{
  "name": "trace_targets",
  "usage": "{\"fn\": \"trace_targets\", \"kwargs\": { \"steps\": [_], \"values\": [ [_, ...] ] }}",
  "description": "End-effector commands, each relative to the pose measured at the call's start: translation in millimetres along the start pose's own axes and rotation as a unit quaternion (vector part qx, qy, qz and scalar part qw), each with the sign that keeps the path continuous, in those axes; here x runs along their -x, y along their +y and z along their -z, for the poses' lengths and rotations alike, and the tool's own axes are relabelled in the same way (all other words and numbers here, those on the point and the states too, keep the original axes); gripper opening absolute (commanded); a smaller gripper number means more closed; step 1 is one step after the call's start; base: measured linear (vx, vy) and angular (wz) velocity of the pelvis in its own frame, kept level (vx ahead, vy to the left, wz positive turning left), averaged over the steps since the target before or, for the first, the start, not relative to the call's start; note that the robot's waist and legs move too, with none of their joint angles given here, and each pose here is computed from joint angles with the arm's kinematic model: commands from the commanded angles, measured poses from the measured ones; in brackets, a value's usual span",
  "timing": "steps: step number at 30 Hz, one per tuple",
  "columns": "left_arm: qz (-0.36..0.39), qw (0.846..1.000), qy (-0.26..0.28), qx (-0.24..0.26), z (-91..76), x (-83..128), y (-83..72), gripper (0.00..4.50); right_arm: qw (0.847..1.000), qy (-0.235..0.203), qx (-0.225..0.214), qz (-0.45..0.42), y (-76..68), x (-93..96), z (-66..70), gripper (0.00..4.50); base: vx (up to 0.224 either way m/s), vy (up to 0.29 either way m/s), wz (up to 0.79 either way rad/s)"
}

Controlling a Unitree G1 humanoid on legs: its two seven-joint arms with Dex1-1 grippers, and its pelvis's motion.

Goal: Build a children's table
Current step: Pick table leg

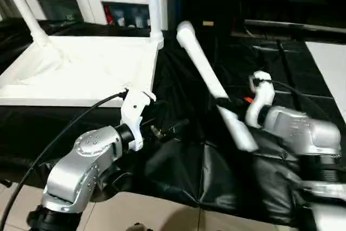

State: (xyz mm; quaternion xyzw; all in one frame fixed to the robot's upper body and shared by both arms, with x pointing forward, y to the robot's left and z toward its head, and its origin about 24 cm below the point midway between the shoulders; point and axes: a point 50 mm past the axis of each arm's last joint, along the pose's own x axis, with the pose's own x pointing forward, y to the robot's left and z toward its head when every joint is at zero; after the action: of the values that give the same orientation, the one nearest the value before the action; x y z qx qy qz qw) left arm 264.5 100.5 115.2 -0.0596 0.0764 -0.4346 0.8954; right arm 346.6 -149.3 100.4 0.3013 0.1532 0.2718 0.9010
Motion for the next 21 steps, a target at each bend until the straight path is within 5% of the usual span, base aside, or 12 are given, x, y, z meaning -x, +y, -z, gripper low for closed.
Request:
{"fn": "trace_targets", "kwargs": {
  "steps": [1,4,11,16,21],
  "values": [
    [0.035,0.998,-0.025,0.05,-9.0,-15.8,-12.7,4.5,0.988,-0.152,-0.025,-0.015,18.5,-6.1,-39.4,1.42,0.0,0.0,0.0],
    [0.012,0.994,-0.044,0.1,-10.8,-36.1,-11.9,4.5,0.968,-0.227,-0.094,-0.04,38.4,-15.1,-47.1,1.42,0.0,0.0,0.0],
    [-0.001,0.989,-0.049,0.138,-14.6,-49.6,-3.4,4.5,0.945,-0.299,-0.124,-0.049,57.9,-20.1,-51.4,1.42,0.0,0.0,0.0],
    [0.035,0.978,-0.122,0.168,-29.6,-51.5,-11.7,4.5,0.938,-0.315,-0.14,-0.049,63.5,-20.0,-52.6,1.42,0.0,0.0,0.0],
    [0.036,0.975,-0.126,0.18,-27.5,-54.7,-11.7,4.5,0.935,-0.314,-0.156,-0.05,65.1,-20.3,-50.8,1.42,0.0,0.0,0.0]
  ]
}}
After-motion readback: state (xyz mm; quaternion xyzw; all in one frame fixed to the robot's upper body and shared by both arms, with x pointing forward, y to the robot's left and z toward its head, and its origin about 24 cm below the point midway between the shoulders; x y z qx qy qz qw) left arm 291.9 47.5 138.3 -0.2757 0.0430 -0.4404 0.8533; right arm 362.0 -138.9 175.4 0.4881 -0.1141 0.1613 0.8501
